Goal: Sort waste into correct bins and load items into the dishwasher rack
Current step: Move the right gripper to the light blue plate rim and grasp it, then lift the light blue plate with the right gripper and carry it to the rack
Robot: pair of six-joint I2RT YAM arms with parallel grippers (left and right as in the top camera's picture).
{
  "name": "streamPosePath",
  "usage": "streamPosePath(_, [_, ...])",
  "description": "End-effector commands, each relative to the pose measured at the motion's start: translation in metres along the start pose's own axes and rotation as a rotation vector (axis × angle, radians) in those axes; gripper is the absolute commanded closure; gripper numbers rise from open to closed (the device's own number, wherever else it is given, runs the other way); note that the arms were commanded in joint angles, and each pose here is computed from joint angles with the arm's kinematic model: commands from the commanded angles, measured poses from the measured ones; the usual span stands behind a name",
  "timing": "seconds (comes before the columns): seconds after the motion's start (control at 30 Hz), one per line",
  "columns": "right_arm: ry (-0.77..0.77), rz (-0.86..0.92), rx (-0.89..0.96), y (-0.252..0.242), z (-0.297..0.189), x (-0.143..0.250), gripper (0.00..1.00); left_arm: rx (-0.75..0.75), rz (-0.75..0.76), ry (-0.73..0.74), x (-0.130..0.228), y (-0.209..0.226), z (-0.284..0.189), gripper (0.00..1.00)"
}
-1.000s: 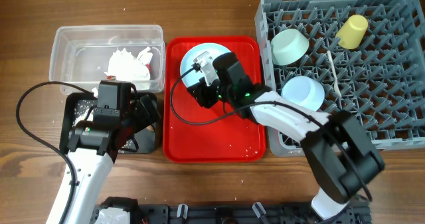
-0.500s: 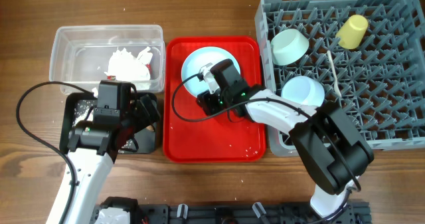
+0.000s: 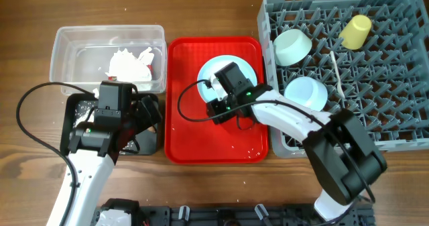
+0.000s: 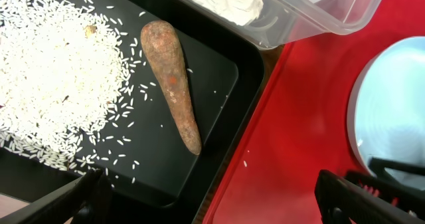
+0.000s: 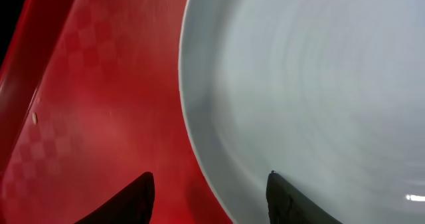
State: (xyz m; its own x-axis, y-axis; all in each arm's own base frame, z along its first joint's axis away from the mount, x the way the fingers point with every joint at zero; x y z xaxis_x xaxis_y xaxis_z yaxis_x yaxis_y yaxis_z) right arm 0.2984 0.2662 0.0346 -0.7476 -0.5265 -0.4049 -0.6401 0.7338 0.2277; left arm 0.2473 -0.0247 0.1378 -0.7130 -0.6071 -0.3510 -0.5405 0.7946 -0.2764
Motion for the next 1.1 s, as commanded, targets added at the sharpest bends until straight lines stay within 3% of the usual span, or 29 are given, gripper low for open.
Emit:
streamPosePath(0.0, [-0.115,0.017,0.003,0.010,-0.039,-0.023,0.44,0.005,-0.002,0.003,-0.001,0.000,0.000,0.00])
streamPosePath(0.17, [-0.253,-0.004,-0.005,0.020,-0.075,-0.049,0.44,0.005,-0.001,0.003,-0.001,0.000,0.000,0.00])
streamPosePath(0.3, [-0.262,0.007,-0.008,0.019,-0.072,-0.051,0.43,0.005,-0.001,0.003,-0.001,0.000,0.000,0.00])
streamPosePath(0.83, [-0.191,-0.013,0.000,0.009,-0.016,-0.041,0.43,0.005,-0.001,0.002,-0.001,0.000,0.000,0.00])
streamPosePath(1.07, [-0.111,-0.099,0.110,0.012,0.032,-0.021,0.43,0.005,-0.002,0.003,-0.001,0.000,0.000,0.00])
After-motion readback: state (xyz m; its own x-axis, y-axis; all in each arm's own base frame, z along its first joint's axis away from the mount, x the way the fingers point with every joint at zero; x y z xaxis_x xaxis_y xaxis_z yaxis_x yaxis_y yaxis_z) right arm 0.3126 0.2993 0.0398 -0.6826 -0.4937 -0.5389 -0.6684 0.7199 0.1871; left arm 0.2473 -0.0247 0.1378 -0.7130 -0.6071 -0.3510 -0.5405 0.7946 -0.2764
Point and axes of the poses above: each gripper's point midway between its finger pads, its own z axis out along the fingers, its own y axis along the line the jaws close on, x = y × z, the point moved 2 cm from there along -z, back along the fingers, and after that the axes turned 8 degrees about -z, right-handed, at the moved point
